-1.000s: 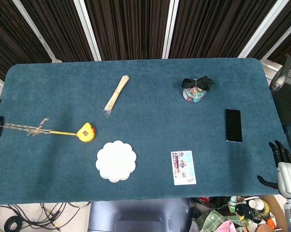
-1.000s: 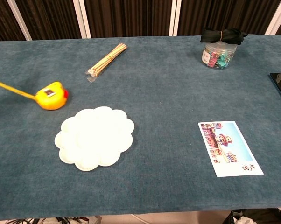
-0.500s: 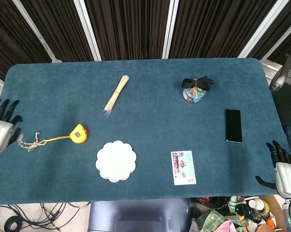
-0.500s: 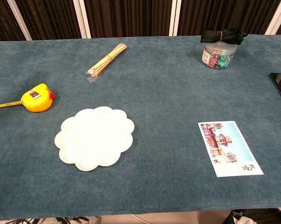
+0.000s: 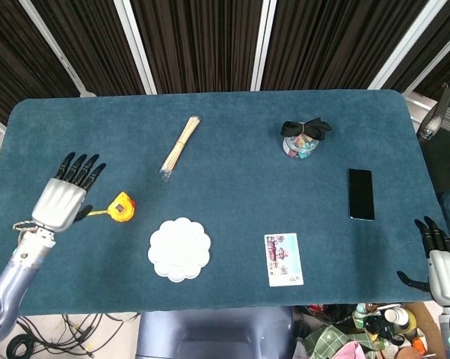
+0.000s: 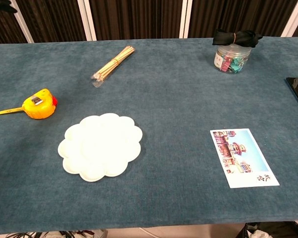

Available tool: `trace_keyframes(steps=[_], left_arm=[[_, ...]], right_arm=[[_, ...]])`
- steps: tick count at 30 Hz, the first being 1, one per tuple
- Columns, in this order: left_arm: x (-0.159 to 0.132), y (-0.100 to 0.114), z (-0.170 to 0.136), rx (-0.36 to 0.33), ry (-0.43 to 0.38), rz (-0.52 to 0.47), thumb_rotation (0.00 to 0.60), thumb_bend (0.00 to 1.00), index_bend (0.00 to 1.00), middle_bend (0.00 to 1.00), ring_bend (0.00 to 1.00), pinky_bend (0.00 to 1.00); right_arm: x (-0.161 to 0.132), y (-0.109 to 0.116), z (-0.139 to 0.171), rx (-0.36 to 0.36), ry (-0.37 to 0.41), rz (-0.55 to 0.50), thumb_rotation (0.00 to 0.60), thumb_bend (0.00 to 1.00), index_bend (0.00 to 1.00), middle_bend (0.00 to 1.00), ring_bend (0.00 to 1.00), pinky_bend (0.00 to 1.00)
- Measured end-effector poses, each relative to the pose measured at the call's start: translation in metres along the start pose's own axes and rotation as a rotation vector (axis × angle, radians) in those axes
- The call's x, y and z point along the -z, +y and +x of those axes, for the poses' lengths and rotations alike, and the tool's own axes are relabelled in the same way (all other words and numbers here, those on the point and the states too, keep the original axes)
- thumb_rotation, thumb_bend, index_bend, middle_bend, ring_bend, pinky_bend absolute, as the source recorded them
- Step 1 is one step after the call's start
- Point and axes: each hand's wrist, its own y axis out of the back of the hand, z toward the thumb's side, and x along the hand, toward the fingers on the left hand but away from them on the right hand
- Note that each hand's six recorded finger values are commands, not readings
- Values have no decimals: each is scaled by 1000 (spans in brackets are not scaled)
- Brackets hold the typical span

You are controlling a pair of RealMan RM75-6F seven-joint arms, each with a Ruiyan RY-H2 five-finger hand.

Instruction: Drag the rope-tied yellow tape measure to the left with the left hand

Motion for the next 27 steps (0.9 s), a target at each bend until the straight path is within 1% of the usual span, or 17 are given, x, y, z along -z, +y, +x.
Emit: trace_keyframes(steps=[3,6,7,10,13,18,21,27], left_arm=[[-1,-3,-27,21,62,-78,600,194,72,0,0,0],[12,-12,-64,69,182,-159,600,194,78,0,0,0],[21,-16,-79,96,237,-177,600,194,78,0,0,0],[44,-21,-111,156,370,-195,600,194,79,0,0,0],[63,-18,-132,179,443,-194,600,194,79,0,0,0],[80,-16,-145,175,475,-225,600,194,87,0,0,0],[87,-10,-152,152,481,-245,600,194,88,0,0,0],[92,2,-156,89,458,-253,600,194,100,0,0,0]], right_arm=[[0,0,0,2,2,0,600,58,12,0,91,165],[0,0,1,1,3,-1,600,58,12,0,91,165],[0,0,1,0,4,-1,600,58,12,0,91,165],[-1,0,1,-1,7,-1,600,58,12,0,92,164],[-2,0,1,0,10,1,600,58,12,0,92,165],[-2,0,1,1,9,3,600,58,12,0,91,165],[-2,0,1,4,8,2,600,57,11,0,92,165],[-3,1,0,7,8,-4,600,58,12,0,91,165]])
